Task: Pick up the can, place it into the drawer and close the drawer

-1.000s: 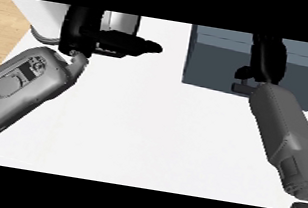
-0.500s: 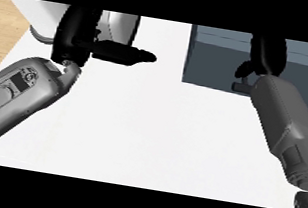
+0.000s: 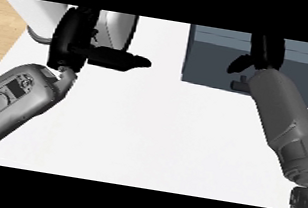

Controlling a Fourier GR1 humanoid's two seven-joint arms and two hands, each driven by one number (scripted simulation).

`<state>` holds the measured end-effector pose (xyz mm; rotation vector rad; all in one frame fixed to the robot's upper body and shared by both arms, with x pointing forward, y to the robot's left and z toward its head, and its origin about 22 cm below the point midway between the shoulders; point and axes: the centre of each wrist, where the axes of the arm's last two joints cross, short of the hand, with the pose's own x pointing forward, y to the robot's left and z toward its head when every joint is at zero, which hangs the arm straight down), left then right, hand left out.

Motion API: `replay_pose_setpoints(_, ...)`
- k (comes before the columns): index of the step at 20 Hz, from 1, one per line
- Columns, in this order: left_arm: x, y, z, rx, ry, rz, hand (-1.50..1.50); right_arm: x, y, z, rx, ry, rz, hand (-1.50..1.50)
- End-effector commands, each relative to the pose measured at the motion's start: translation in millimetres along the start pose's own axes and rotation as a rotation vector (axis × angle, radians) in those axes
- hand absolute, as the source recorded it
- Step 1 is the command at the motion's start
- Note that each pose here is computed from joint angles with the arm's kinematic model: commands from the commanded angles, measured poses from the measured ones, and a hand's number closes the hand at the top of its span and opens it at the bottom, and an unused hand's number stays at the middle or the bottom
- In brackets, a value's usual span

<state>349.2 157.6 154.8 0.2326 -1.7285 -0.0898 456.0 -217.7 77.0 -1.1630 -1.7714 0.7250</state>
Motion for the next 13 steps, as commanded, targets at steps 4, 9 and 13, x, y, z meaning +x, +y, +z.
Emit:
replay_pose_setpoints(4, 0, 14, 1, 0.018, 0.009, 0.016, -1.5, 54, 5, -17, -0.103, 0.028, -0.375, -1.5)
replay_pose_setpoints(9, -15, 20, 6, 0.033, 0.018, -0.015, -1.5, 55, -3, -25, -0.11, 0.101, -0.617, -1.5)
replay_pose_setpoints(13, -4, 21, 9, 0.036, 0.023, 0.023, -1.5, 49, -11, -31, -0.107, 0.101, -0.637, -1.5)
